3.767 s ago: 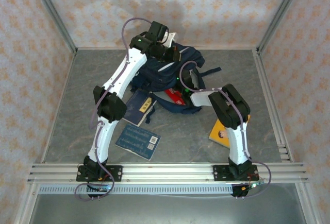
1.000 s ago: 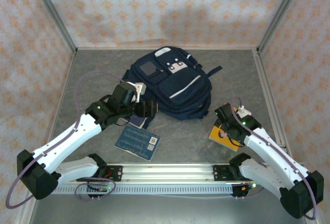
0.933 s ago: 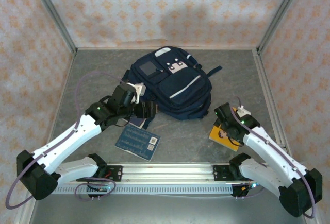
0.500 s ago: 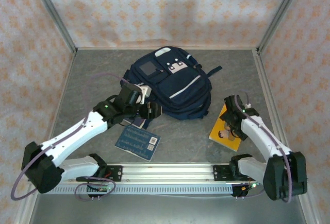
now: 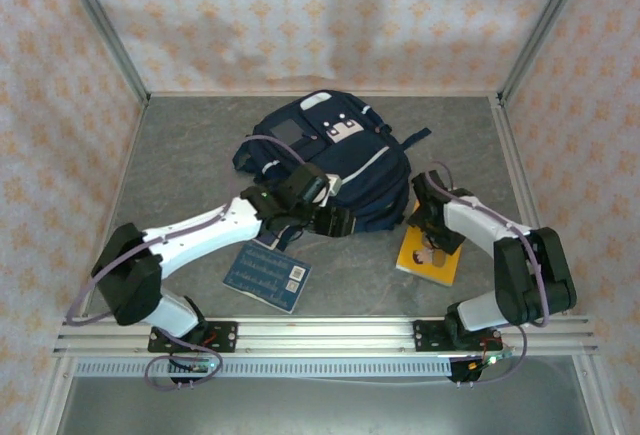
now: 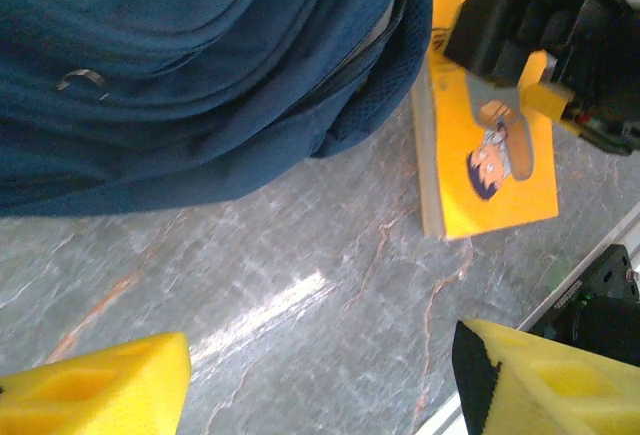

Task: Pack the student bag
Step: Move the book to the bottom-center of the table, then move the student bag to the top-center of the table.

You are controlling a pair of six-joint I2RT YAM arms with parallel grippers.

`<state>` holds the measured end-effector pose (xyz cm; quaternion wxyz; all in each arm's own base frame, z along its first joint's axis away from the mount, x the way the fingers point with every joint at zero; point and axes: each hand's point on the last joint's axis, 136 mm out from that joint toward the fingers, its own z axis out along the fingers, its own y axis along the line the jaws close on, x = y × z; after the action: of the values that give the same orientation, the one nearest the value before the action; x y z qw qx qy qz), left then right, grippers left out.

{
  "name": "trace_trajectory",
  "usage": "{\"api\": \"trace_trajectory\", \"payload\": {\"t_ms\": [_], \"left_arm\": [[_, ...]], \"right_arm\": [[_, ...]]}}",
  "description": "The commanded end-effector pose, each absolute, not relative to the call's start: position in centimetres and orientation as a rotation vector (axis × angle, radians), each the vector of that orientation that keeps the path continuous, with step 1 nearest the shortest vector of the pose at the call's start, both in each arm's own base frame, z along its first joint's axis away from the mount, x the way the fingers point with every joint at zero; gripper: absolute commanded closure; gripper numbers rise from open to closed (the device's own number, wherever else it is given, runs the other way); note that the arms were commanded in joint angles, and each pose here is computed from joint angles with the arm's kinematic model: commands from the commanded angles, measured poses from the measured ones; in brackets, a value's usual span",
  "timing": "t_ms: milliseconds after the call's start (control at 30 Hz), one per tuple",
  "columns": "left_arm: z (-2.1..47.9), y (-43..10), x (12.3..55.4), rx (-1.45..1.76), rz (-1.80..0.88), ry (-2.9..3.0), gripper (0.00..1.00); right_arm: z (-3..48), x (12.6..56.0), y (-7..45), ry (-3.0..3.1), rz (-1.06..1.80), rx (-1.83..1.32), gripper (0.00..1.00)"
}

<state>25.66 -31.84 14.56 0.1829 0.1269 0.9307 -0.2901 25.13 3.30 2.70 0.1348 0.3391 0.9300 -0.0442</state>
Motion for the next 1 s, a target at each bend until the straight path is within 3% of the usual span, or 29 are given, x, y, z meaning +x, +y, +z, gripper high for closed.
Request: {"api": "trace_trajectory", "payload": {"t_ms": [0, 200, 400, 600, 733, 967], "left_arm": [[15.7, -34.1, 26.5, 0.365, -0.864, 2.597, 0.3], [14.4, -35.6, 26.8, 0.358, -0.859, 2.636, 0.3], [12.1, -35.3, 26.6, 0.32, -0.835, 2.673, 0.32], [10.6, -36.0, 26.9, 0.371, -0.793, 2.7, 0.34], [9.3, -38.1, 27.4, 0.438, -0.796, 2.723, 0.38], [6.2, -40.4, 28.3, 0.533, -0.698, 2.766, 0.4]], "right_arm": [[0.8, 21.9, 6.3, 2.858, -0.047, 0.949, 0.14], [1.6, 20.7, 11.3, 2.863, 0.318, 0.931, 0.22], [2.6, 18.7, 15.8, 2.953, 0.489, 0.723, 0.24], [7.4, 19.2, 8.5, 2.69, 0.127, 0.808, 0.28], [8.6, 19.0, 6.3, 2.553, 0.193, 0.973, 0.32], [6.1, 18.1, 5.6, 2.539, 0.261, 1.109, 0.33]]}}
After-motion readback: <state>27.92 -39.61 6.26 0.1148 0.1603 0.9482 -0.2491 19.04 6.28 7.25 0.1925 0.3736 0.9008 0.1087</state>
